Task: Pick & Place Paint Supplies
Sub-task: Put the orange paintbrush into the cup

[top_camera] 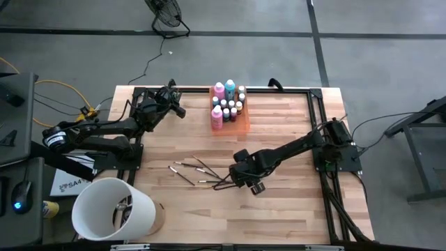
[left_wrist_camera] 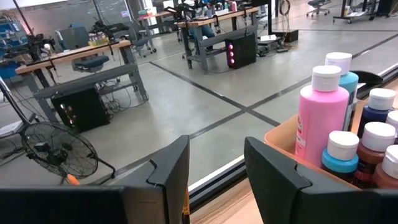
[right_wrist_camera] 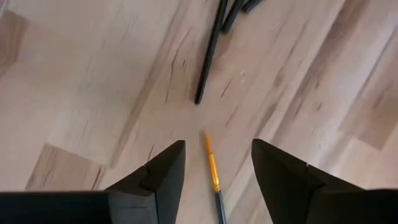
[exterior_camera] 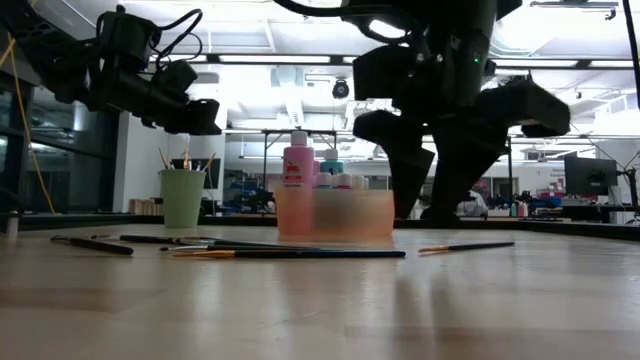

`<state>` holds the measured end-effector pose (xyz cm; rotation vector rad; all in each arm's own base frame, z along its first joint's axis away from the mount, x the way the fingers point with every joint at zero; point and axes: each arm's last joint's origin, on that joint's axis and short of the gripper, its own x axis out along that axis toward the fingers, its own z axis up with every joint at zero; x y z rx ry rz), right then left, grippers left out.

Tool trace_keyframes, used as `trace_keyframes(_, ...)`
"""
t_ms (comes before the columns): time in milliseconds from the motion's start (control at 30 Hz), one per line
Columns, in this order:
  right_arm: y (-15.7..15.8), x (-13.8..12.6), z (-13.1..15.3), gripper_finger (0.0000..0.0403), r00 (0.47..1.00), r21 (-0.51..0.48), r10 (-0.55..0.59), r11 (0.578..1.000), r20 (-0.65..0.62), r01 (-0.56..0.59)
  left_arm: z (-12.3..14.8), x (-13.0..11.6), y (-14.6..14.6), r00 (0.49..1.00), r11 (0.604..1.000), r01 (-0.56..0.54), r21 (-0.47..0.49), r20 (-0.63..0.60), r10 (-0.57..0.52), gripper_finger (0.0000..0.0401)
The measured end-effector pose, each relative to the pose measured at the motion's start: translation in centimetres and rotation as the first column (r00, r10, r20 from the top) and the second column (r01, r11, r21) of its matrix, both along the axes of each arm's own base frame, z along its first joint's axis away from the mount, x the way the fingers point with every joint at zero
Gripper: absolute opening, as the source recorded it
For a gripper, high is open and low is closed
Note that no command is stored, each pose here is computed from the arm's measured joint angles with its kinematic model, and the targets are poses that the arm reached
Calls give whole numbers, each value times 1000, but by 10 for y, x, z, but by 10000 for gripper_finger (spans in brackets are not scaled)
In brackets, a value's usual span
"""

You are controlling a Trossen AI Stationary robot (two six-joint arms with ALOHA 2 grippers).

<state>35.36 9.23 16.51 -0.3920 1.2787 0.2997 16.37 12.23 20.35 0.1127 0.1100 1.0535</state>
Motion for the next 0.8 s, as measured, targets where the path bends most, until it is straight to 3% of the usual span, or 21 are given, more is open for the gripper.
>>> trace_keyframes(367, -1, 6, -28, 176, 998, 17, 38, 999, -42, -38, 0, 0, 0, 1000, 1000, 0, 0, 0, 0, 152)
trace_keyframes(800, -7, -1, -28, 176, 992, 20, 15, 1000, -123, -12, -1, 0, 0, 1000, 1000, 0, -4, -9, 0, 152)
